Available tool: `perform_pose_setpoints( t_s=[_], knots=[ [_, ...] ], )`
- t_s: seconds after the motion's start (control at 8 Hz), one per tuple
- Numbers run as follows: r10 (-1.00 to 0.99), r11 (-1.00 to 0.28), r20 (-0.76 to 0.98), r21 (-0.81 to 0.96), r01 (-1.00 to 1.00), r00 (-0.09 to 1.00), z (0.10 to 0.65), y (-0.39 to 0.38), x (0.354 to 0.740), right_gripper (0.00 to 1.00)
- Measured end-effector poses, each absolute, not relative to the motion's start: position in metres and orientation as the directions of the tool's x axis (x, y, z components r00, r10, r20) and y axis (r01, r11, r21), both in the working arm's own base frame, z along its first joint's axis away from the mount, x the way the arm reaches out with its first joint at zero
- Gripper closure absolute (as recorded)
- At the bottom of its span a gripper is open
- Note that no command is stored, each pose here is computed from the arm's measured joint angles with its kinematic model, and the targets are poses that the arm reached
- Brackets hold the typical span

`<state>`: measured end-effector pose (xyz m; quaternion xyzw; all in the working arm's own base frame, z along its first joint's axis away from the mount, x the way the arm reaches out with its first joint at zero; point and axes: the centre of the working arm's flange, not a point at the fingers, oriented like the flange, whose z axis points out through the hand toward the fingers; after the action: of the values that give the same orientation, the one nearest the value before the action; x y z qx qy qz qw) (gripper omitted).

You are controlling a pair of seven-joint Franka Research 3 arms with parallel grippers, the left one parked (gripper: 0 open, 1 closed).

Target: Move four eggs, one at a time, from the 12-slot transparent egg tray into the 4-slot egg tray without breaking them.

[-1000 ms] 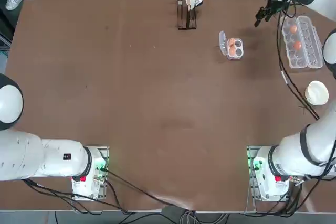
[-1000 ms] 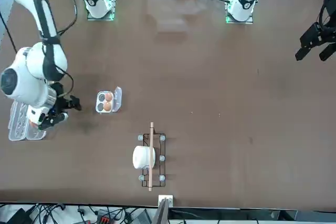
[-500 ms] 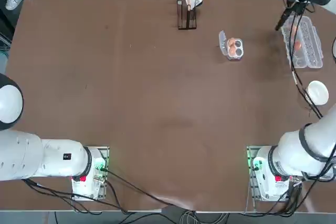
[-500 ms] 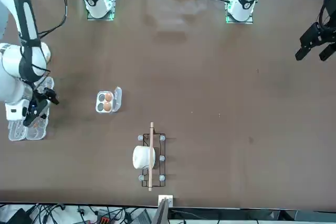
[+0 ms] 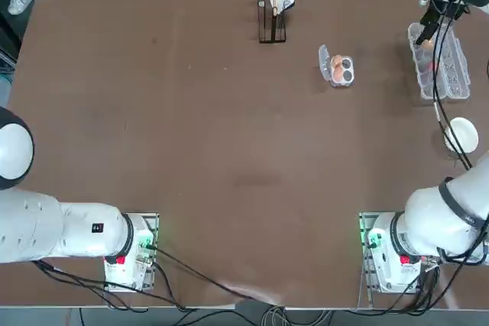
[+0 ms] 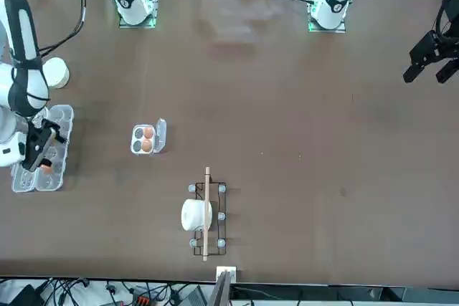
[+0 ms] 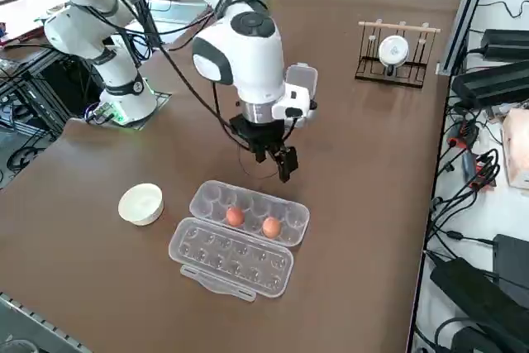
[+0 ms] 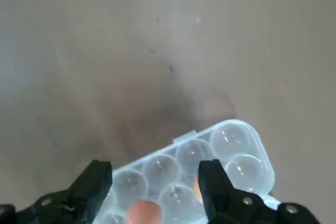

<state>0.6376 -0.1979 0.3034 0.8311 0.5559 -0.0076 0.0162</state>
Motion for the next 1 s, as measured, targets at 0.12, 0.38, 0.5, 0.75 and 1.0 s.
perform_pose_setpoints(
  t_s=[0.12, 0.38, 0.5, 0.75, 1.0],
  knots=[
    [0.943, -0.332, -0.031, 0.014, 0.943, 0.332, 0.295, -0.212, 0.640, 0.00],
    [0.969, -0.244, -0.030, 0.009, 0.970, 0.244, 0.277, -0.236, 0.646, 0.00],
    [0.978, -0.208, -0.030, 0.011, 0.978, 0.209, 0.274, -0.238, 0.651, 0.00],
    [0.984, -0.175, -0.029, 0.010, 0.984, 0.176, 0.267, -0.239, 0.656, 0.00],
    [0.988, -0.148, -0.031, 0.014, 0.989, 0.148, 0.260, -0.248, 0.662, 0.00]
  ],
)
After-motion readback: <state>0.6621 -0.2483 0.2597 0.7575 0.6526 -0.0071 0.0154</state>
